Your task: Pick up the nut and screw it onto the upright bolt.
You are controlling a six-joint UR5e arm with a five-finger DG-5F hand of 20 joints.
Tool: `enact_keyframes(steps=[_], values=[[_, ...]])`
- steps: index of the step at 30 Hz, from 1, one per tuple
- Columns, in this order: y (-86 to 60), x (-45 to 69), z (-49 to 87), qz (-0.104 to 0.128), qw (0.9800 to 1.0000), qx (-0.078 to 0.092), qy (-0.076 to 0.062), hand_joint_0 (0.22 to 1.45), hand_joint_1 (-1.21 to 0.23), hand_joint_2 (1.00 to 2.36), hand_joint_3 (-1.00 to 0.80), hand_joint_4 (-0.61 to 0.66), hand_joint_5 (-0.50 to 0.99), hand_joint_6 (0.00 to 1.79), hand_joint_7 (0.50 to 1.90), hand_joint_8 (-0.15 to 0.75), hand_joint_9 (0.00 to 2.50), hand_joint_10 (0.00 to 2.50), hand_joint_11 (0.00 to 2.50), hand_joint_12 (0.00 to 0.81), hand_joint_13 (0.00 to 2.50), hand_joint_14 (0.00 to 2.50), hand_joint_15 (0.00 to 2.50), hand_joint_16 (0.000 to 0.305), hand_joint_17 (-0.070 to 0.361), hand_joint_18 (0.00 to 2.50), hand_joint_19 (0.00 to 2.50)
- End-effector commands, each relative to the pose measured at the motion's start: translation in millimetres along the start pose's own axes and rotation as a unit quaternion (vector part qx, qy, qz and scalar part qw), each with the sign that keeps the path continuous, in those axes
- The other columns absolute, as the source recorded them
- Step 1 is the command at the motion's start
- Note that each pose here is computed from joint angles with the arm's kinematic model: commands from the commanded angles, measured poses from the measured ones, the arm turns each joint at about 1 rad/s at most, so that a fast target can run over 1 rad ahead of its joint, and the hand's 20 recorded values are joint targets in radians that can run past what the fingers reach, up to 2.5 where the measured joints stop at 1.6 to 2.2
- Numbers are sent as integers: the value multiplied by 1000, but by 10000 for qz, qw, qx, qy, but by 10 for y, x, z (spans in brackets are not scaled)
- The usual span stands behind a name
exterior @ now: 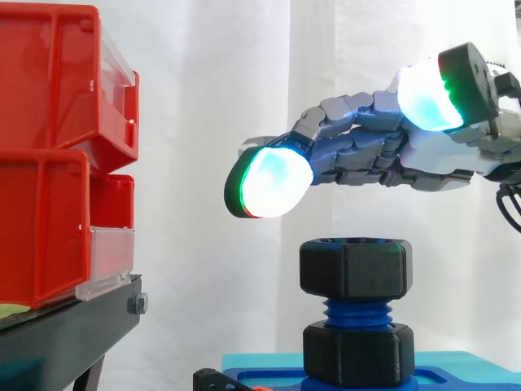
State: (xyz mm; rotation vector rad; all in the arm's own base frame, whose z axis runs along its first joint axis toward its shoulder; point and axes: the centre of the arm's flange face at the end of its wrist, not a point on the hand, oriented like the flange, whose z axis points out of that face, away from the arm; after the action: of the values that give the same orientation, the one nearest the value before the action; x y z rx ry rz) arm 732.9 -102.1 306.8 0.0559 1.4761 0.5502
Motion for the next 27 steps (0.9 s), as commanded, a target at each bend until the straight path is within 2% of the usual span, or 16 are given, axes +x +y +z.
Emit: enact_keyframes(steps=[1, 8, 19, 27], values=[[78, 62, 41, 19, 10000, -14, 43, 448, -102, 1000, -500, 88, -212, 501, 597, 156, 9, 0, 0, 320, 0, 0, 0, 46, 103, 0, 0], [88, 194, -9, 56, 9999, -14, 138, 444, -79, 1000, -500, 68, -224, 501, 585, 154, 0, 0, 0, 324, 0, 0, 0, 47, 107, 0, 0], [81, 214, -12, 48, 9999, -14, 138, 447, -76, 1000, -500, 89, -203, 501, 595, 167, 8, 0, 0, 327, 0, 0, 0, 47, 107, 0, 0], [51, 212, -35, 55, 9999, 19, 157, 462, -155, 1000, -500, 173, -141, 502, 678, 197, 196, 0, 0, 306, 0, 0, 0, 43, 97, 0, 0]])
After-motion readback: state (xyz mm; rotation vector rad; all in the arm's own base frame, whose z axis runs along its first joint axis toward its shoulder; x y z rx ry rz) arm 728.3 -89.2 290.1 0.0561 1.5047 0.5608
